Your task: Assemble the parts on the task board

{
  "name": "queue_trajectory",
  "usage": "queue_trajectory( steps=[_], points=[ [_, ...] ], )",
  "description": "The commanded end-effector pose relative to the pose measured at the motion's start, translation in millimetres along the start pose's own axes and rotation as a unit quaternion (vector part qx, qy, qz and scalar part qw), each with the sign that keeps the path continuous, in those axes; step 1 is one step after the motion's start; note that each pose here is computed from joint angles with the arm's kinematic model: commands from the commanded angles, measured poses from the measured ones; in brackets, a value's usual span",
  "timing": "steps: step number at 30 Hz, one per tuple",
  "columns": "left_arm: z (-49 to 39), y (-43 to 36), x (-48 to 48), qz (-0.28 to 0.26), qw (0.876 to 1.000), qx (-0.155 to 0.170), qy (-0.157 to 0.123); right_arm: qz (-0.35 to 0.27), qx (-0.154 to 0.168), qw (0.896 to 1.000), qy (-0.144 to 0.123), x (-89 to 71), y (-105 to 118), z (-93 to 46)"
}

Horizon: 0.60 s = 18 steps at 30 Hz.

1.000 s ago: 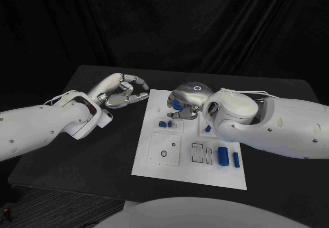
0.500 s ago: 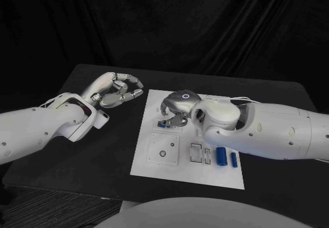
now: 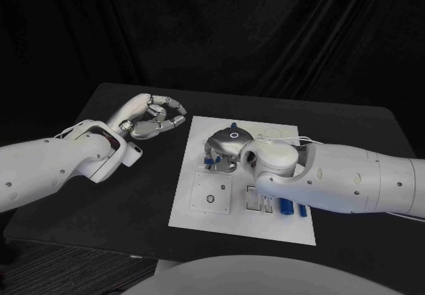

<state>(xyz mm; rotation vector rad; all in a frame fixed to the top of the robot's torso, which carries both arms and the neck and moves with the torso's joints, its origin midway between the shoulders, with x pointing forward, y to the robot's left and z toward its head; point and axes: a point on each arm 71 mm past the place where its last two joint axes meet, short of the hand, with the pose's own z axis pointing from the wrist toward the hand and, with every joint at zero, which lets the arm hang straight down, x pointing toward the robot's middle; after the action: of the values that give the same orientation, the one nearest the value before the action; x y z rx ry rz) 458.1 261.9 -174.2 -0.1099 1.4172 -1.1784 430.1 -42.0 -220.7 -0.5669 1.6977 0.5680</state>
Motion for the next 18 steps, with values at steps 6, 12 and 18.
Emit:
queue_trajectory(
  steps=[6, 12, 18],
  points=[
    [-0.2, 1.1, 4.7, -0.011, 1.0, -0.002, 0.012, -0.005, 0.017, 1.0, 0.007, 7.3, -2.4, 3.9],
    [0.0, 1.7, 5.8, -0.013, 1.0, -0.004, 0.015, -0.012, 0.015, 1.0, -0.006, 6.5, -2.3, 4.0],
    [0.0, 2.5, 6.6, -0.015, 1.0, -0.008, 0.019, -0.014, 0.012, 1.0, -0.017, 4.9, -1.1, 3.0]
  ],
)
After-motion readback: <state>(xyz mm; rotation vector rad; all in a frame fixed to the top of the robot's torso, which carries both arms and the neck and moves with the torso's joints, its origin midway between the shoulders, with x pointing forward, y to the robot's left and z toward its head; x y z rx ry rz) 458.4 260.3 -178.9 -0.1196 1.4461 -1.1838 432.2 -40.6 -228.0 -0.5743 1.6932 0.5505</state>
